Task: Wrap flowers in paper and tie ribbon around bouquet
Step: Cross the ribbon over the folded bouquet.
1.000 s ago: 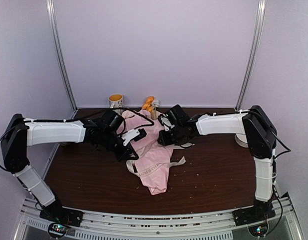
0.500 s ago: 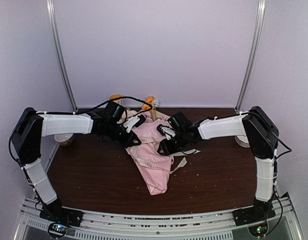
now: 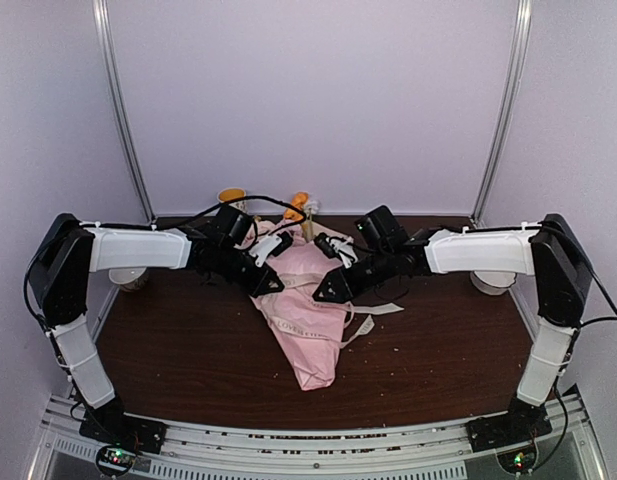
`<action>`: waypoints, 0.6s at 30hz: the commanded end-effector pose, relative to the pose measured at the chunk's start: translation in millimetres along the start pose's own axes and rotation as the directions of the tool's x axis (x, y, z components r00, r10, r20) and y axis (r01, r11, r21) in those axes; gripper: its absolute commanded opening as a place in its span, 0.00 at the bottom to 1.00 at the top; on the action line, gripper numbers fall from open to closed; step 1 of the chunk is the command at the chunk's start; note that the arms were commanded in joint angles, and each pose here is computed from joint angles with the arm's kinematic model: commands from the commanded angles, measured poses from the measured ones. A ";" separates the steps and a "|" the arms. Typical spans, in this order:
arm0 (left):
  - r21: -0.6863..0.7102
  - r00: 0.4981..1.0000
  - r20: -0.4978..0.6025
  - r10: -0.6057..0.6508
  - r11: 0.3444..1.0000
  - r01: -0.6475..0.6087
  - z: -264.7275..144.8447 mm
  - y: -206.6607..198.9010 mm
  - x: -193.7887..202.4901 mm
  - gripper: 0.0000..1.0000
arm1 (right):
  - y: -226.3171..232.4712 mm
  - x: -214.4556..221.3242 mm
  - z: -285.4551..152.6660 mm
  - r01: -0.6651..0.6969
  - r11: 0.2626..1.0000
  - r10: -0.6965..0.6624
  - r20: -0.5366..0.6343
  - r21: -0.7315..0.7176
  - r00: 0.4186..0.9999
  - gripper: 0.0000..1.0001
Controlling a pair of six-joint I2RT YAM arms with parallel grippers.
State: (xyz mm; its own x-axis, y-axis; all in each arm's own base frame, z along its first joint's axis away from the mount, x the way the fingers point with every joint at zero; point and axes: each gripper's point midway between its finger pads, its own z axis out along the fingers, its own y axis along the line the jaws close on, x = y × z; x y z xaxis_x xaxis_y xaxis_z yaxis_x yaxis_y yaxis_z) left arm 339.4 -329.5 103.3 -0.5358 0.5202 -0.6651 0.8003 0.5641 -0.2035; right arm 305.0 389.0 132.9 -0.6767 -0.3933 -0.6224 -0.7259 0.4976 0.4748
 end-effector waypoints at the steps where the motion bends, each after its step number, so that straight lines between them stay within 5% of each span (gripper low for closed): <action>1: -0.011 0.999 0.036 0.007 1.000 -0.006 1.2 4.9 -8.9 0.00 | 0.1 -14.9 -7.3 0.014 0.999 -0.017 0.086 0.036 0.996 0.34; 8: -0.014 0.999 0.033 0.007 1.000 -0.007 1.7 5.9 -8.6 0.00 | -31.2 -14.4 19.7 0.035 0.975 -0.046 0.043 0.218 0.998 0.36; 18: -0.020 1.000 0.030 0.000 1.000 0.001 1.5 9.8 -6.4 0.00 | -40.7 4.8 47.6 0.049 0.975 -0.040 -0.044 0.215 0.998 0.48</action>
State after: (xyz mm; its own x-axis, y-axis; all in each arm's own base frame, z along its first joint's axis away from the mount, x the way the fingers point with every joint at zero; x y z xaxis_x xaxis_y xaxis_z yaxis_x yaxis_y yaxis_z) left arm 340.4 -328.5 103.2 -0.5367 0.5193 -0.6650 0.7987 0.5669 -0.2019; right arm 331.6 398.4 83.9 -0.6648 -0.4275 -0.6126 -0.7067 0.6258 0.3302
